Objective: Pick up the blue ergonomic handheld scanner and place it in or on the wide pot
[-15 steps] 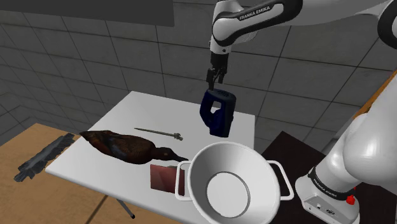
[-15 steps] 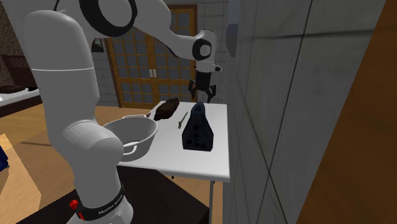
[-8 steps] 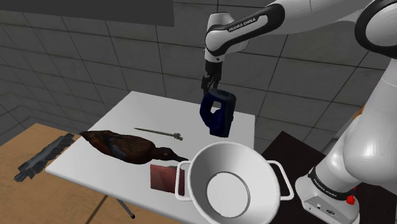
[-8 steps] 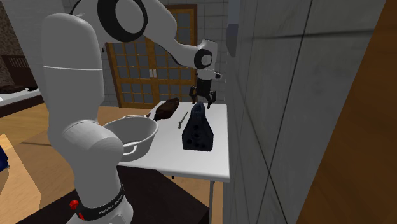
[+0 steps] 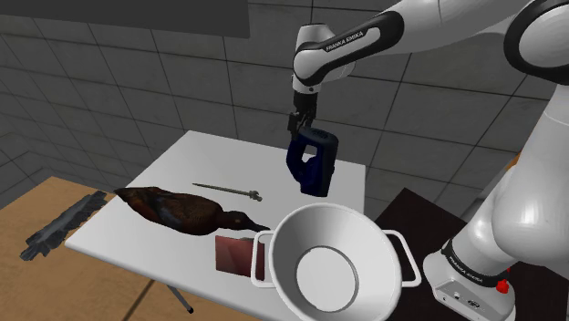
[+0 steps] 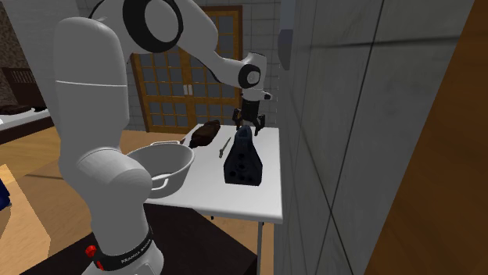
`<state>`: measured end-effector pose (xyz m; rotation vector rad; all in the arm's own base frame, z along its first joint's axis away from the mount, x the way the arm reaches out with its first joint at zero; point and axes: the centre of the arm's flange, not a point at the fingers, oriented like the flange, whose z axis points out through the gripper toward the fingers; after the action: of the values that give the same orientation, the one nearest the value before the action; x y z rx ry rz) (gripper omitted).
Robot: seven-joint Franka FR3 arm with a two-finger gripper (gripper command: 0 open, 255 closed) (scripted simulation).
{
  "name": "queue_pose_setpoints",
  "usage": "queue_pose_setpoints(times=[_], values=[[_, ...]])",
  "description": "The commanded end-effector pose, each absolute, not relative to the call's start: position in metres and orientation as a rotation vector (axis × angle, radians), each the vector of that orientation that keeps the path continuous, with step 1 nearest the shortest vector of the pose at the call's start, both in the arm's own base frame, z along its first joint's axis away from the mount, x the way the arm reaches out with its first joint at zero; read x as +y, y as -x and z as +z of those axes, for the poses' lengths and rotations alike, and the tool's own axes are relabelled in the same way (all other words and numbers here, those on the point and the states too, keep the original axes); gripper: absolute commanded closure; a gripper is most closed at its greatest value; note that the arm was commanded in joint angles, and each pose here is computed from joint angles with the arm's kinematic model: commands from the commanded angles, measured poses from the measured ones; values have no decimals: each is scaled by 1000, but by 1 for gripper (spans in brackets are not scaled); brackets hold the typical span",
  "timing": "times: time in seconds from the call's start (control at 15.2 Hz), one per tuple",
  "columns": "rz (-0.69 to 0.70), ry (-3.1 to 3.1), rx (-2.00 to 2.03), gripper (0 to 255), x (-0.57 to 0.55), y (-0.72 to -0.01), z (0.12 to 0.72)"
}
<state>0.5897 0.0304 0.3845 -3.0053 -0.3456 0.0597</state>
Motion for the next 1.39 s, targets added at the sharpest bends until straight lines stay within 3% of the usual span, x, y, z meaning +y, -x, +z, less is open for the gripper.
queue_pose_setpoints(times=[0.0,0.07,0.13,0.73,1.32], values=[[60,3005,-346,0,30,-590,384],[60,3005,-346,0,30,-590,384],[60,3005,-346,255,30,-590,384],[60,3005,-346,255,30,-590,384],[60,3005,-346,255,30,-590,432]])
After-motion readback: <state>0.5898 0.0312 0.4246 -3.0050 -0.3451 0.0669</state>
